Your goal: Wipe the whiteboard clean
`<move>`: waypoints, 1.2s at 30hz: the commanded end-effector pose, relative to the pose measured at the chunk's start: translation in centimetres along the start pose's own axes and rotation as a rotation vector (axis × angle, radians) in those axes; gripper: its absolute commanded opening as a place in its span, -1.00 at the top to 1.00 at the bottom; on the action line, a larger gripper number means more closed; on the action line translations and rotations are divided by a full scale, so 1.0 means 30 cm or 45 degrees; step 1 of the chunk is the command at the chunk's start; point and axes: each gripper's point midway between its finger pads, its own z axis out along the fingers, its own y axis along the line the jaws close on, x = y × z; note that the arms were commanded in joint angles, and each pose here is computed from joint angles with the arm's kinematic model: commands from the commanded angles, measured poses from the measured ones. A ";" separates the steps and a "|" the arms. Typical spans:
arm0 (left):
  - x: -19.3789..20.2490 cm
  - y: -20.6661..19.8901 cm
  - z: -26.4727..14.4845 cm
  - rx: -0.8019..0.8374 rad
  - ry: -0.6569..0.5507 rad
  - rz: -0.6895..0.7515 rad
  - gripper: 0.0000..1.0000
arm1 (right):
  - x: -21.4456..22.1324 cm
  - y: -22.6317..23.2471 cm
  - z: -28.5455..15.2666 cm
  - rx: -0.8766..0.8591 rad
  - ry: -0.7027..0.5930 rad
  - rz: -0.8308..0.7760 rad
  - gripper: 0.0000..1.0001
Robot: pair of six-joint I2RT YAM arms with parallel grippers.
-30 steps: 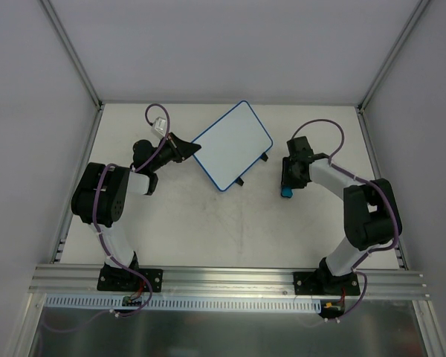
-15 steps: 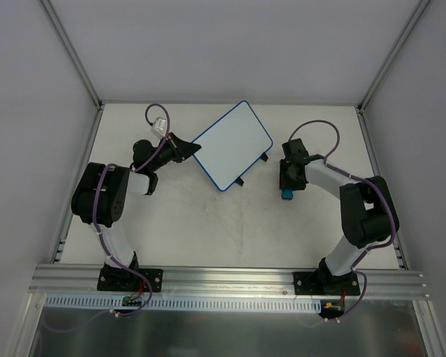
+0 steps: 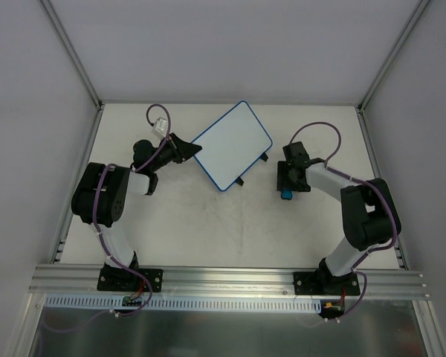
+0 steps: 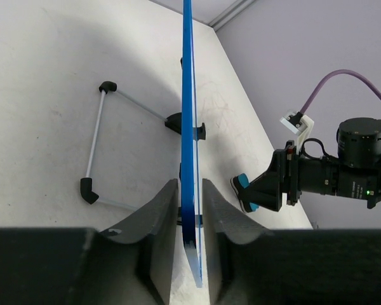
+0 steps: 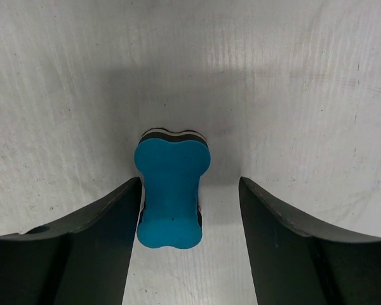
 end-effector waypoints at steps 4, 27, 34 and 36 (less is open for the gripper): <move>0.007 -0.017 -0.004 0.059 0.015 0.068 0.32 | -0.054 -0.012 -0.054 0.009 -0.127 0.018 -0.33; -0.081 -0.043 -0.151 -0.091 -0.039 0.150 -0.80 | -0.204 -0.009 -0.280 -0.109 -0.453 0.005 -0.50; -0.079 -0.123 -0.259 -0.166 -0.063 0.239 -0.98 | -0.203 -0.019 -0.385 -0.171 -0.566 -0.022 -0.98; -0.048 -0.117 -0.300 -0.230 -0.030 0.238 -0.98 | -0.173 -0.022 -0.390 -0.191 -0.574 -0.026 -0.99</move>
